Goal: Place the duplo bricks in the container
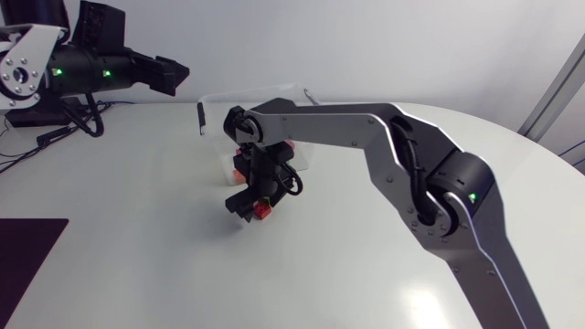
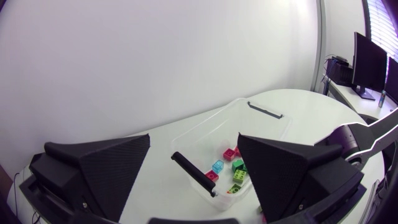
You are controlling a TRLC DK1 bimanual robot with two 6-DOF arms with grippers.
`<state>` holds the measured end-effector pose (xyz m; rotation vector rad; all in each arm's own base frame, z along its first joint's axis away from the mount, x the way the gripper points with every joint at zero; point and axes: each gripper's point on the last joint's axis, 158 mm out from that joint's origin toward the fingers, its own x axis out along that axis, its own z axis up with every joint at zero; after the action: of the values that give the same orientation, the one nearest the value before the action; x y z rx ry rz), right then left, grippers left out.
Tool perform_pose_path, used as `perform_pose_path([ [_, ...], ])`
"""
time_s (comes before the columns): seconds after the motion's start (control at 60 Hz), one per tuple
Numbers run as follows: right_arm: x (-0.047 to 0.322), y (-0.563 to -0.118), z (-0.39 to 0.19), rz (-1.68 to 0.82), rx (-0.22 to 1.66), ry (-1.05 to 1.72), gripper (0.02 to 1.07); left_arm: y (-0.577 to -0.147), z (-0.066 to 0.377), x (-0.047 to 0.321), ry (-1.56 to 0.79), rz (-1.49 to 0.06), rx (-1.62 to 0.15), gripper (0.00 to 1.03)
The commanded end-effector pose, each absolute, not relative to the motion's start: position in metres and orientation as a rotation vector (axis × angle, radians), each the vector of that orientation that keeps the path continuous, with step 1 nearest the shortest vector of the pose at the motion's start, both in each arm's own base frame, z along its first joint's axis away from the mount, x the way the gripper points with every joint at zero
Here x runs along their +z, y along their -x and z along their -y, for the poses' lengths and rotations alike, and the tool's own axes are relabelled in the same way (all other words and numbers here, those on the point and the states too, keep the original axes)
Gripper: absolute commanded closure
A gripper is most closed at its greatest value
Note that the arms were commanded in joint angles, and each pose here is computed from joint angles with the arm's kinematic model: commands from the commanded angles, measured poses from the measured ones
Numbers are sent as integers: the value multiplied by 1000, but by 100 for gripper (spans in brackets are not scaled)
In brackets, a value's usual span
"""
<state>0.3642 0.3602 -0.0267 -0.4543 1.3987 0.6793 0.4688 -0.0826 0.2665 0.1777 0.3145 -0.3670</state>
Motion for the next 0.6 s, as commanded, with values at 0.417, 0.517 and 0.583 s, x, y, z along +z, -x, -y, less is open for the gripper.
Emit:
perform_pose_path([
  [0.417, -45, -368, -357, -1438, 642, 462, 47, -442, 66, 265, -148, -311, -360, 5],
  [0.517, -46, -368, -357, -1438, 633, 464, 49, -439, 67, 266, -147, -309, -363, 5],
  [0.583, -47, -369, -357, -1438, 630, 464, 51, -437, 67, 267, -148, -305, -364, 5],
])
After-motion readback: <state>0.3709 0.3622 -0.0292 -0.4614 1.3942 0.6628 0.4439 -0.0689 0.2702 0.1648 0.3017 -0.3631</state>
